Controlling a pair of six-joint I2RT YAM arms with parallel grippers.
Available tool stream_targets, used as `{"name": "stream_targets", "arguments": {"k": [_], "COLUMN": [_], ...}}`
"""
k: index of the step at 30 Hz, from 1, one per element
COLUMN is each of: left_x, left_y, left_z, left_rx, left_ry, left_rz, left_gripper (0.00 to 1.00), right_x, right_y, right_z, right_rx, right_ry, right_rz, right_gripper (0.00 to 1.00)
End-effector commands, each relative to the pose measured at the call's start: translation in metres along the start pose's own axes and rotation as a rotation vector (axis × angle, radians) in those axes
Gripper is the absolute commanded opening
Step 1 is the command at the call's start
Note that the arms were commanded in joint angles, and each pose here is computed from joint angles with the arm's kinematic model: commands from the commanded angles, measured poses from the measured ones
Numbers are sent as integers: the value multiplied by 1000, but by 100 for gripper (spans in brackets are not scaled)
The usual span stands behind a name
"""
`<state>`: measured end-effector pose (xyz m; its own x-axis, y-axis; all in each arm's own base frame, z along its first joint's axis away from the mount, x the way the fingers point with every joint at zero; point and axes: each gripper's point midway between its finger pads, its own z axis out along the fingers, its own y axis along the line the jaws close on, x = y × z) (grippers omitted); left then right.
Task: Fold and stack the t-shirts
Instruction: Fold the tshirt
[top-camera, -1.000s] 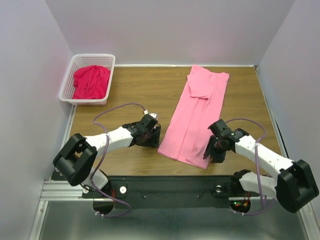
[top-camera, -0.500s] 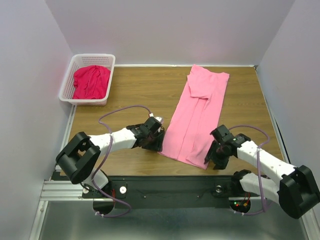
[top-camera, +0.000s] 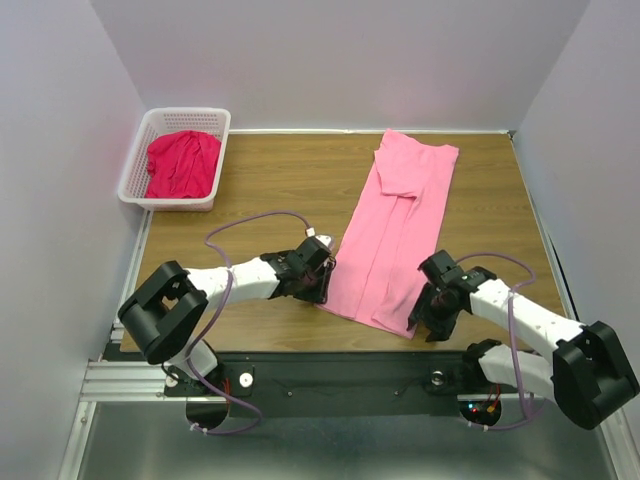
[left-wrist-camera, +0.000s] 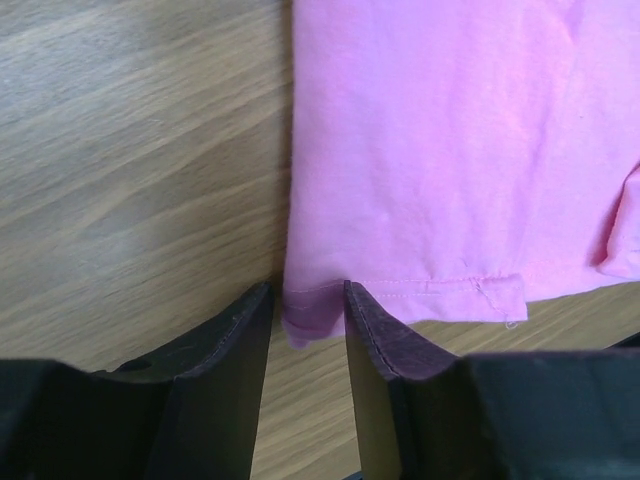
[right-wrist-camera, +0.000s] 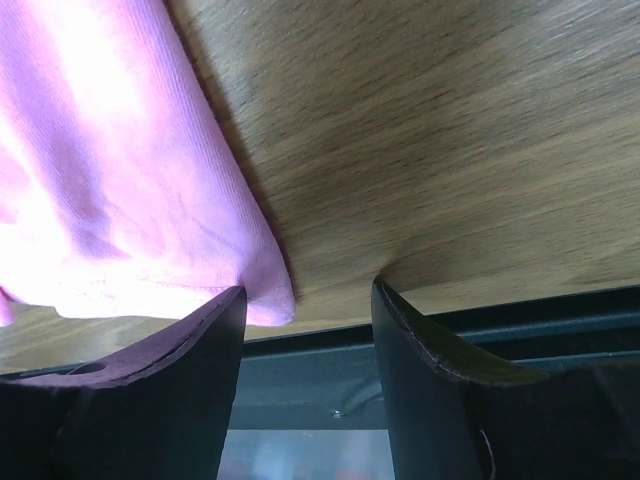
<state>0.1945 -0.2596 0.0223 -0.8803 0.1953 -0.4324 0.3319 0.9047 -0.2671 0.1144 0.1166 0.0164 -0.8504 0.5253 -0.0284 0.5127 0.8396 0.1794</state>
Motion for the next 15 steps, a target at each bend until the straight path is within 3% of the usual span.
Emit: {"name": "stream_targets", "arguments": {"k": [1, 15], "left_x": [28, 30], "left_y": [11, 11], "left_z": [8, 10], "left_rx": [-65, -75], "left_ry": [91, 102], "left_rz": [12, 29], "left_gripper": [44, 31], "right_x": [3, 2], "right_y": [0, 28], "right_z": [6, 5], "right_rx": [23, 7], "right_ry": [18, -24], "right_rz": [-2, 16], "right_gripper": [59, 56]}}
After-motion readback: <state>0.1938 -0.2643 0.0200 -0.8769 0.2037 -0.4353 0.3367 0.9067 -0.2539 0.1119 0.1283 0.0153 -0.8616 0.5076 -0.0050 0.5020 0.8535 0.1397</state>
